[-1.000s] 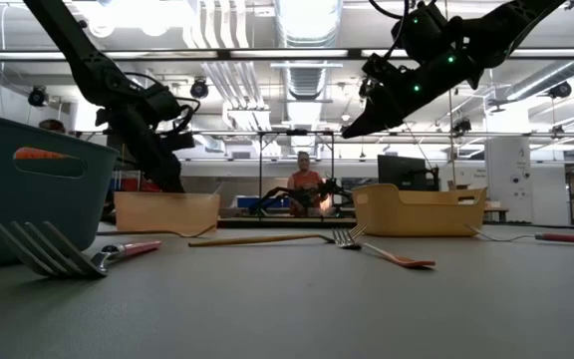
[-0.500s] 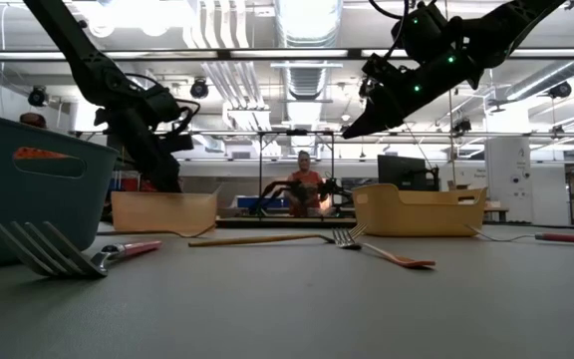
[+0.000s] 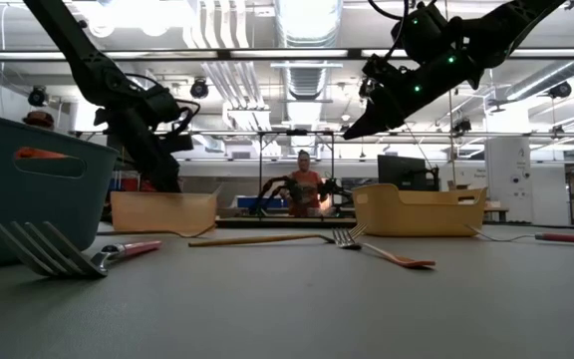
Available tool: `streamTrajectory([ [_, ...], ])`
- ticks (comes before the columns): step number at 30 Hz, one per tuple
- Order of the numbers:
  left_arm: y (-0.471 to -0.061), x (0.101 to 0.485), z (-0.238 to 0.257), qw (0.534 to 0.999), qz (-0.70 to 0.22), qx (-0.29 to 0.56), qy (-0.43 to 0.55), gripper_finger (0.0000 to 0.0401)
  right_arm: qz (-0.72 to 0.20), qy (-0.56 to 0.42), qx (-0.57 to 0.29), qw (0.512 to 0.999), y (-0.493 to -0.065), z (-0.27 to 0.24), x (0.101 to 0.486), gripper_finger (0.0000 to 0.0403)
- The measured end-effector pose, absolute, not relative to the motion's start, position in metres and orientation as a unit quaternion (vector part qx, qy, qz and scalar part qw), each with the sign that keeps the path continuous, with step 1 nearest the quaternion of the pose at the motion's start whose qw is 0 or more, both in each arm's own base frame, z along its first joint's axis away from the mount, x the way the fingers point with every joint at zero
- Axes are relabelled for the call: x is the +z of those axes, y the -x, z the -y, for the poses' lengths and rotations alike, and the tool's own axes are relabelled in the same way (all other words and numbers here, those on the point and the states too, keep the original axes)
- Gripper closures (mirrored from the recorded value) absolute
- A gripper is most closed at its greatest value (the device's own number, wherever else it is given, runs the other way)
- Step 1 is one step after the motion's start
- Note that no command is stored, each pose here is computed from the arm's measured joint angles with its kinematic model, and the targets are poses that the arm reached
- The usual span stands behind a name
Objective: Sort silverware by color (type)
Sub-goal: Put the orange fork into the orange bin, then put the pink fork into the blue bin
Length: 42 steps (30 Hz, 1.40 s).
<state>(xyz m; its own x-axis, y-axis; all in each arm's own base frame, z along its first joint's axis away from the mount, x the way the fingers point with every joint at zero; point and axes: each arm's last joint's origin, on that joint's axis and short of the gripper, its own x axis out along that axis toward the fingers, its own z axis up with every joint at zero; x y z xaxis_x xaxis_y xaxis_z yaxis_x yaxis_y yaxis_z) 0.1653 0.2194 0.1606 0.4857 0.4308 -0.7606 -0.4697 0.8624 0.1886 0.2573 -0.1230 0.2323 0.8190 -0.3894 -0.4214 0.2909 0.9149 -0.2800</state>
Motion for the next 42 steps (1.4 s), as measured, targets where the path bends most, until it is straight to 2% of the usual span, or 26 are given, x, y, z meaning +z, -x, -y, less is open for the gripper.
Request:
streamTrajectory([
  [11,-0.165,0.161,-0.219,0.861,-0.435,0.262,0.022,0.0385,-0.242,0.102,-0.179,0.948,-0.257,0.123,0.232,0.0394],
  [27,-0.166,0.163,-0.221,0.861,-0.428,0.272,0.043,0.0383,-0.241,0.095,-0.182,0.949,-0.257,0.123,0.232,0.0394],
  [35,-0.167,0.182,-0.222,0.869,-0.401,0.288,0.044,0.0382,-0.233,0.031,-0.196,0.952,-0.259,0.123,0.238,0.0394],
  [42,-0.169,0.211,-0.21,0.887,-0.33,0.317,0.069,0.0391,-0.273,-0.057,-0.186,0.942,-0.268,0.11,0.258,0.0394],
])
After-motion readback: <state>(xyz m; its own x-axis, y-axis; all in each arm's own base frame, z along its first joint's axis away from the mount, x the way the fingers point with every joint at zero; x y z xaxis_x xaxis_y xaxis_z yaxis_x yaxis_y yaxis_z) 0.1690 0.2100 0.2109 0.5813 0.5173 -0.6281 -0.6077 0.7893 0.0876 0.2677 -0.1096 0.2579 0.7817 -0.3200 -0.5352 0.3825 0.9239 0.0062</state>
